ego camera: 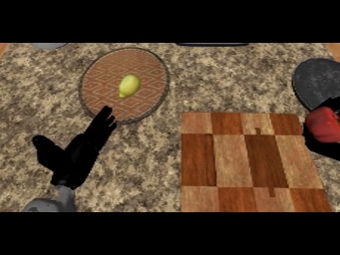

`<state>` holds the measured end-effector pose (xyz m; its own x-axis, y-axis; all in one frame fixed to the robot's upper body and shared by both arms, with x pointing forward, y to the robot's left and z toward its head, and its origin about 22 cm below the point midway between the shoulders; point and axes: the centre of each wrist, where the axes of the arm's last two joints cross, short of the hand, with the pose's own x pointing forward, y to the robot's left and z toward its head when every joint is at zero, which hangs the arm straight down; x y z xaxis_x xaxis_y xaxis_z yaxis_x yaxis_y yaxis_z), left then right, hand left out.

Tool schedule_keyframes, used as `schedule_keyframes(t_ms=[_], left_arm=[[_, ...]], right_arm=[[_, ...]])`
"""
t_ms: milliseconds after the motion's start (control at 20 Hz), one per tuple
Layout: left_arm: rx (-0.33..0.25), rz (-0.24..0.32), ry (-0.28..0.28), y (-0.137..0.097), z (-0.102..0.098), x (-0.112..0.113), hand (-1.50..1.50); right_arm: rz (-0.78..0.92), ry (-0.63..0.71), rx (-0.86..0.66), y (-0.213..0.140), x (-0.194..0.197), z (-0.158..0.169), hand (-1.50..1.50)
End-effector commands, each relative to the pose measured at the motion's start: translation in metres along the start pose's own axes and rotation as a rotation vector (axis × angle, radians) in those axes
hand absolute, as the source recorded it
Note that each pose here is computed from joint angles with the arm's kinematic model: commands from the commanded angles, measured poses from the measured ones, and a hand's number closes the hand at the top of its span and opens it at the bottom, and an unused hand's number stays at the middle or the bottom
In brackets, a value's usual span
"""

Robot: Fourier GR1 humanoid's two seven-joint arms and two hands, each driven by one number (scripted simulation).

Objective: Pick the bell pepper from the cutting board and place it in the pan

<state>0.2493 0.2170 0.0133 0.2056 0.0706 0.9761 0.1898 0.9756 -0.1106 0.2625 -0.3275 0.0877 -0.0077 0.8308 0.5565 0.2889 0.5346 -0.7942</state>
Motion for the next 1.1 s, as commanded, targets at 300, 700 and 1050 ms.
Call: schedule_keyframes(t_ms=[300,700,1050], left_arm=[[-0.024,0.013,0.001,-0.01,-0.016,0.01,0.0],[-0.053,-0.008,-0.02,-0.005,-0.013,0.015,0.0],[-0.073,-0.017,-0.012,-0.004,-0.015,0.0,0.0]], right_arm=[[0.113,0.034,-0.209,0.02,-0.065,-0.069,1.5],[0.059,0.122,-0.374,-0.005,-0.103,-0.104,1.5],[0.069,0.116,-0.394,-0.013,-0.124,-0.101,1.5]])
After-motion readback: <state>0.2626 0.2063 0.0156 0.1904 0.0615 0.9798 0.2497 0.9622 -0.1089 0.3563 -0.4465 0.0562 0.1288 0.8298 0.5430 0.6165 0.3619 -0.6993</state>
